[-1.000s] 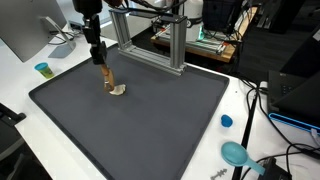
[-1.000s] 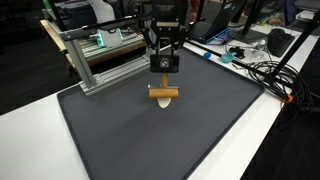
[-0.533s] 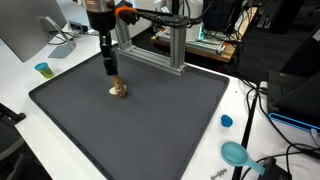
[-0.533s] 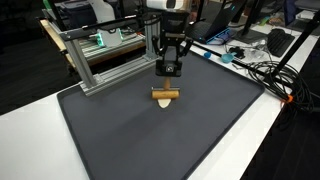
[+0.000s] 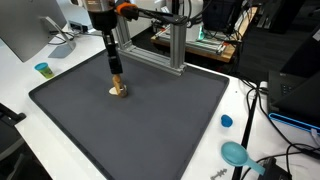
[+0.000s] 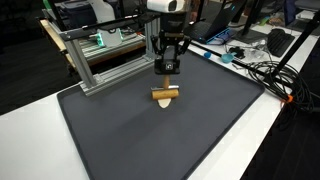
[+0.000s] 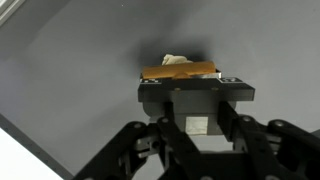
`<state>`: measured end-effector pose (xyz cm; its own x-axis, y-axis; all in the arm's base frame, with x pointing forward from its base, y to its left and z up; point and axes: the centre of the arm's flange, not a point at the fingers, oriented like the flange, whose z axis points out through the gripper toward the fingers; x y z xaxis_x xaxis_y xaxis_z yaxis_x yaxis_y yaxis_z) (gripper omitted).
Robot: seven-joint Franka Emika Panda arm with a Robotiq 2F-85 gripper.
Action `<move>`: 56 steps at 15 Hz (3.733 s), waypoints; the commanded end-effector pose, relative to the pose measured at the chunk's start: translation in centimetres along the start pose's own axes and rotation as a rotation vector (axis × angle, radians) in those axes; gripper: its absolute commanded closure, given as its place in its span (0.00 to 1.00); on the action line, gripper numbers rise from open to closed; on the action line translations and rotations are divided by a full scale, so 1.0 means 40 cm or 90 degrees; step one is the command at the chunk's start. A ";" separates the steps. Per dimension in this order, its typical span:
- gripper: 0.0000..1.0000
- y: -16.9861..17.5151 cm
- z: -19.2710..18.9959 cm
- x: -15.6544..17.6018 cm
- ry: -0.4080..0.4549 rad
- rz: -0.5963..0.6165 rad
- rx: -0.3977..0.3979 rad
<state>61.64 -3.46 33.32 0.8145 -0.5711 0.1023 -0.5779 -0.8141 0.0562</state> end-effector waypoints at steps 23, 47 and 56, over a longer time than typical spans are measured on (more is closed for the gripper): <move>0.79 0.130 -0.171 0.085 0.018 -0.318 0.148; 0.79 0.147 -0.041 0.035 0.132 -0.682 0.083; 0.79 0.144 -0.014 0.081 0.114 -0.669 0.144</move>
<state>60.05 -8.73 34.70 0.8665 0.4340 0.2465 0.4396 -0.8975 0.0348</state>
